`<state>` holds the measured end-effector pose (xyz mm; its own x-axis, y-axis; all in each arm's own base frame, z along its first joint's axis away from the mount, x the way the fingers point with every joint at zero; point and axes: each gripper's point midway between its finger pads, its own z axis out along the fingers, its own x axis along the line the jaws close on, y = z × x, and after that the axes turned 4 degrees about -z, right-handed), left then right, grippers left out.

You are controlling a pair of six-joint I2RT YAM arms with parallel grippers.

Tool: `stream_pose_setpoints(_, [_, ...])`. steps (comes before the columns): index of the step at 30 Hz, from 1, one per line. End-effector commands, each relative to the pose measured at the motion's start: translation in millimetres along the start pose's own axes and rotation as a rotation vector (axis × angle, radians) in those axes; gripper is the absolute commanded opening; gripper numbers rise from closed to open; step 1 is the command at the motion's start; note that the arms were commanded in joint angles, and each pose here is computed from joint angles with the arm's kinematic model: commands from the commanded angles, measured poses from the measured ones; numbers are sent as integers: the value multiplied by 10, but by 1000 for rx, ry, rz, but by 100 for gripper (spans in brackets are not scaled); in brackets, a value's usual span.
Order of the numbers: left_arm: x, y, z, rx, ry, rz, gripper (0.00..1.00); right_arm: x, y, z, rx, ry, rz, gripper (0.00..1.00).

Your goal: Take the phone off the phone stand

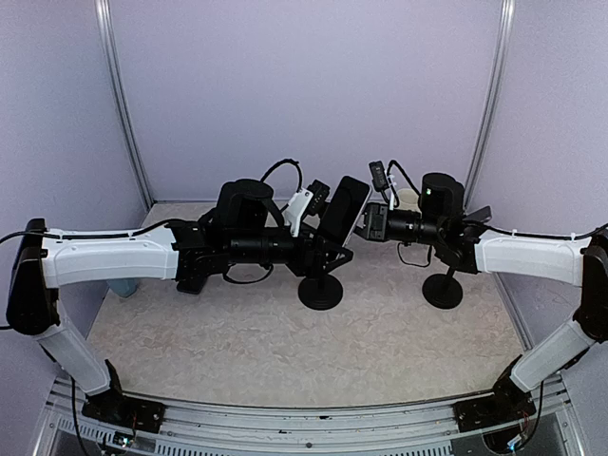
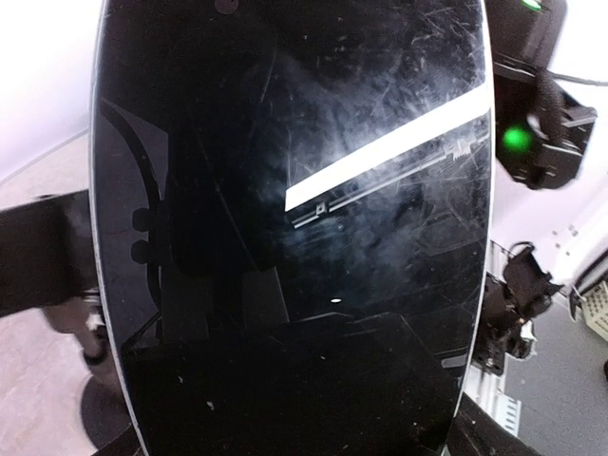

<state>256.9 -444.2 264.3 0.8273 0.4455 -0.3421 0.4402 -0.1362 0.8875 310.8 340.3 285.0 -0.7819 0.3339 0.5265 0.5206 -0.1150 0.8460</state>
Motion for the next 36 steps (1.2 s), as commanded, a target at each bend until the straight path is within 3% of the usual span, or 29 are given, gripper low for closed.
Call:
stream_pose_setpoints(1, [-374,541,-291,-160,-67,69,25,-115,-11,-5,5,-42,24,0])
stream_pose_setpoints(4, [-218,657,-499,-206,35,49,25,-125,-7,-11,3,-47,25,0])
stream_pose_setpoints(9, [380,676,-892,-240,265,-57,25,-135,2,-12,2,-50,24,0])
stream_pose_setpoints(14, [1072,393,-1219,-204,459,-182,25,-135,6,-13,2,-46,23,0])
stream_pose_setpoints(18, [1529,37,-1344,-109,603,-266,25,-134,11,-18,2,-45,21,0])
stream_pose_setpoints(25, [2009,-562,-1337,23,748,-359,26,-129,-3,-20,2,-39,26,0])
stream_pose_setpoints(36, [2212,-1211,-926,201,800,-423,26,-127,-10,-25,2,-34,29,0])
